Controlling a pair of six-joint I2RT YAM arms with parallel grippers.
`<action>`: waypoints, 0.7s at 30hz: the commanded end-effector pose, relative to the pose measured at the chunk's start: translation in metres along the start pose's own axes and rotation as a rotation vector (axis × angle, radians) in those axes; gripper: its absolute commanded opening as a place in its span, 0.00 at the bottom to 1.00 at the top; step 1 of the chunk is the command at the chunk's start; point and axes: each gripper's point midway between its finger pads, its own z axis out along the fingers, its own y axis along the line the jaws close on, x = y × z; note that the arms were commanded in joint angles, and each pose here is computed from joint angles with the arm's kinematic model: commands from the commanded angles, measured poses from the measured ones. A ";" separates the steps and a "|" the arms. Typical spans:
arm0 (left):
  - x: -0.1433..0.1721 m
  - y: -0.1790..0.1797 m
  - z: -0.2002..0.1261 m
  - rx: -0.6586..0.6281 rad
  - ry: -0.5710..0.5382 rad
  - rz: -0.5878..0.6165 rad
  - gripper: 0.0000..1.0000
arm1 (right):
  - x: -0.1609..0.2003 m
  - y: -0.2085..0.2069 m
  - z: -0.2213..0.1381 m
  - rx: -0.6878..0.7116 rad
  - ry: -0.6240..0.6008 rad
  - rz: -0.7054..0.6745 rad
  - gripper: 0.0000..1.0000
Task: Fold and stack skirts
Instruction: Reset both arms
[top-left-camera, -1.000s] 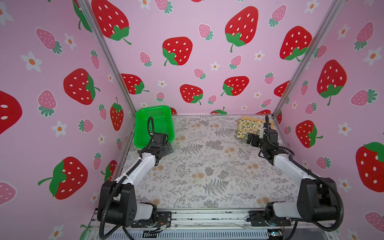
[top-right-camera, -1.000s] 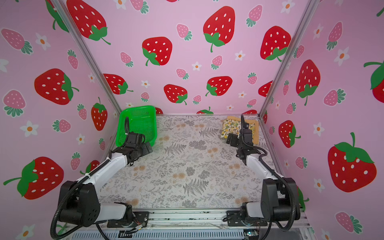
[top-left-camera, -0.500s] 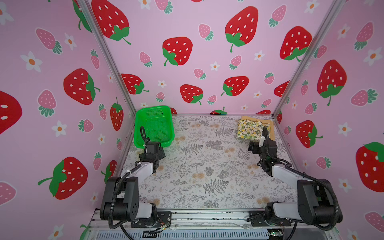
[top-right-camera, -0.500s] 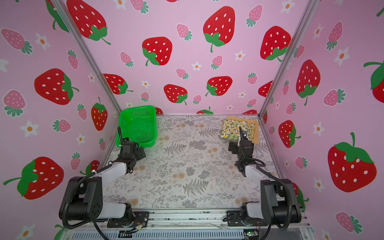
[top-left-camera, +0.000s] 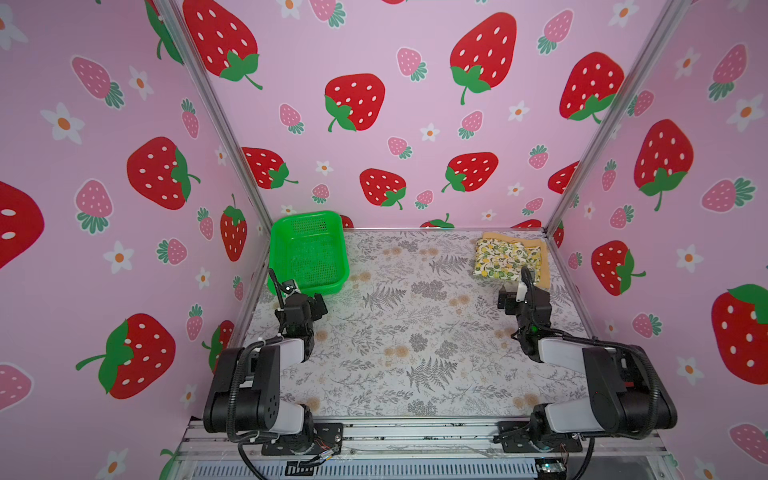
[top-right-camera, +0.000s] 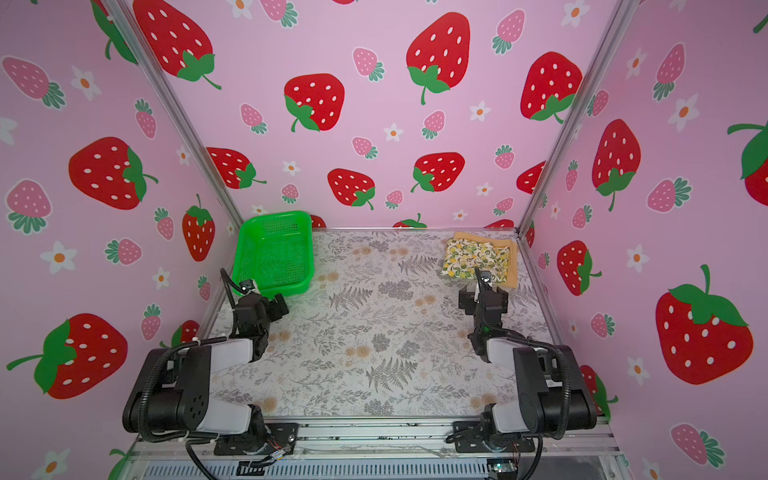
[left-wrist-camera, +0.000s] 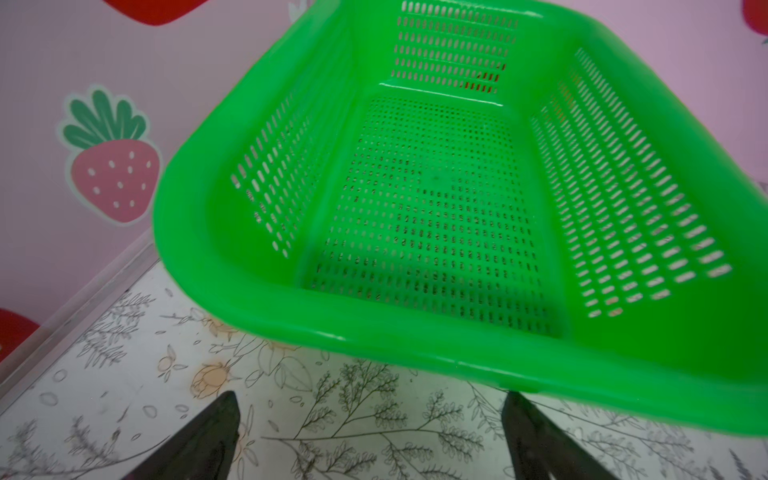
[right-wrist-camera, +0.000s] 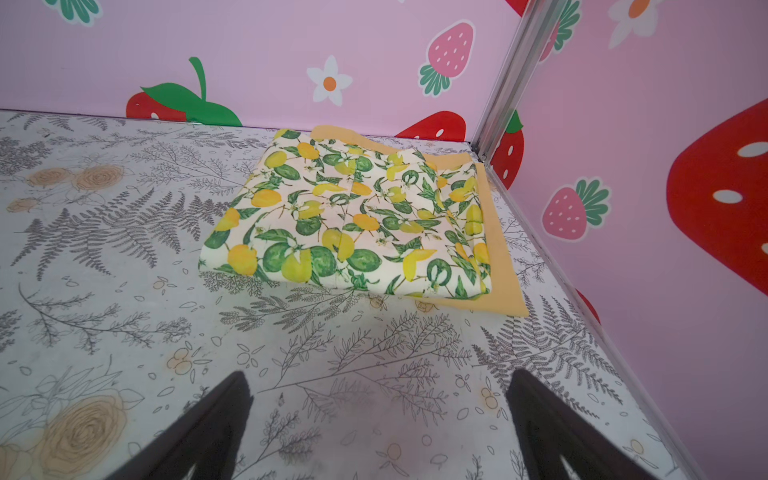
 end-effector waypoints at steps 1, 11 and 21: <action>-0.012 -0.026 0.001 0.133 -0.116 0.060 0.99 | -0.015 -0.003 -0.001 0.024 -0.080 -0.015 1.00; -0.005 -0.045 0.009 0.161 -0.020 0.147 0.99 | -0.017 -0.005 -0.009 0.030 -0.174 -0.005 1.00; -0.005 -0.044 0.010 0.159 -0.020 0.147 0.99 | -0.007 -0.001 0.001 -0.046 -0.149 0.014 1.00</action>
